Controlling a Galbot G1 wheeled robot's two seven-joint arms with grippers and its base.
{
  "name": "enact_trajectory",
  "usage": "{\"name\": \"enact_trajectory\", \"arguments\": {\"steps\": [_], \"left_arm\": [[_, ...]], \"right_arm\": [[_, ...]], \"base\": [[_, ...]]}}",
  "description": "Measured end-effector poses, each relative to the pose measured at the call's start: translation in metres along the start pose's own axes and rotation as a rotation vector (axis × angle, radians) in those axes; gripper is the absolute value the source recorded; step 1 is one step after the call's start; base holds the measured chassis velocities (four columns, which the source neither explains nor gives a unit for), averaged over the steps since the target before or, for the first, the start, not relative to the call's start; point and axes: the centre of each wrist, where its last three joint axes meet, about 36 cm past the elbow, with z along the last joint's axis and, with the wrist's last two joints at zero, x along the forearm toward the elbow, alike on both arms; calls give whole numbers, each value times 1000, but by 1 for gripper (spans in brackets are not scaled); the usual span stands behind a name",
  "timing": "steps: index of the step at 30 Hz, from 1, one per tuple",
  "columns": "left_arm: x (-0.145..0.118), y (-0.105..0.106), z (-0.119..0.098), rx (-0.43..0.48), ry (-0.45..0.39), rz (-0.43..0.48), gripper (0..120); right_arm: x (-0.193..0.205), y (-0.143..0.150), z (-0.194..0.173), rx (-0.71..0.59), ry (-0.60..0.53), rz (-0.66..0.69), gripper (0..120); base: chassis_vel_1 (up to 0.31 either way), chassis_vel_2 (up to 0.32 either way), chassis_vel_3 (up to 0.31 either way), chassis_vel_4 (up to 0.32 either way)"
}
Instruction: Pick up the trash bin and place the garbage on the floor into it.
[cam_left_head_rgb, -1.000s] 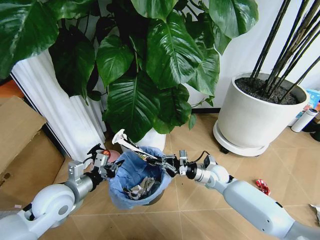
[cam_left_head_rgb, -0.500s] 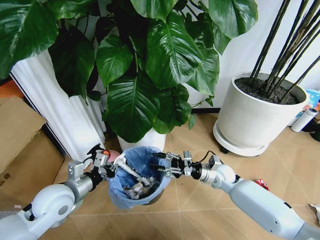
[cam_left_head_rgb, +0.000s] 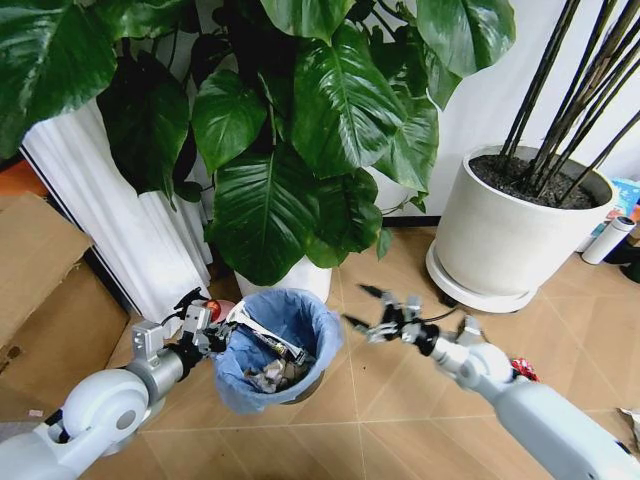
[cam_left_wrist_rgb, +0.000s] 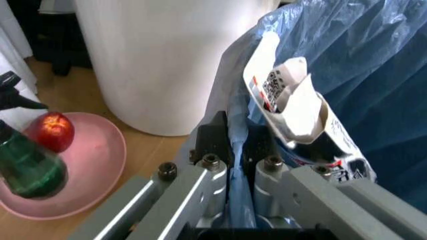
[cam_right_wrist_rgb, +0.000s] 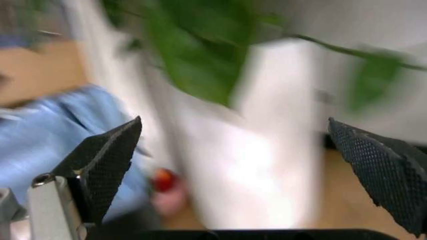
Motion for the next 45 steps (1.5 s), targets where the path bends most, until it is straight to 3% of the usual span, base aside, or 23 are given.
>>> {"name": "enact_trajectory", "arguments": {"steps": [1, 2, 5, 7, 9, 18, 21, 26, 45], "left_arm": [[0, 0, 1, 0, -4, -7, 0], [0, 0, 1, 0, -4, -7, 0], [-1, -1, 2, 9, -16, -12, 0], [-2, -2, 2, 10, -18, -14, 0], [-3, -3, 6, 14, -21, -19, 0], [-5, -5, 10, 17, -20, -20, 0], [-5, -7, 12, 20, -22, -18, 0], [-3, -10, 15, 22, -21, -16, 0], [-1, -16, 19, 31, -21, -14, 0]], "right_arm": [[29, 0, 4, 29, 25, 112, 100], [29, 0, 4, 29, 25, 112, 100], [84, 3, 8, 79, 84, 282, 100], [101, 5, 9, 96, 102, 320, 100], [142, 14, 13, 133, 137, 391, 100], [195, 50, 32, 114, 153, 527, 100], [226, 89, 55, 56, 159, 652, 100], [237, 107, 69, 15, 166, 697, 100], [236, 105, 80, -35, 158, 702, 100]], "base": [[0, 0, 0, 0], [0, 0, 0, 0], [0, 0, 0, 0], [0, 0, 0, 0], [0, 0, 0, 0], [0, 0, 0, 0], [0, 0, 0, 0], [0, 0, 0, 0], [-14, -12, 17, 18]]}}
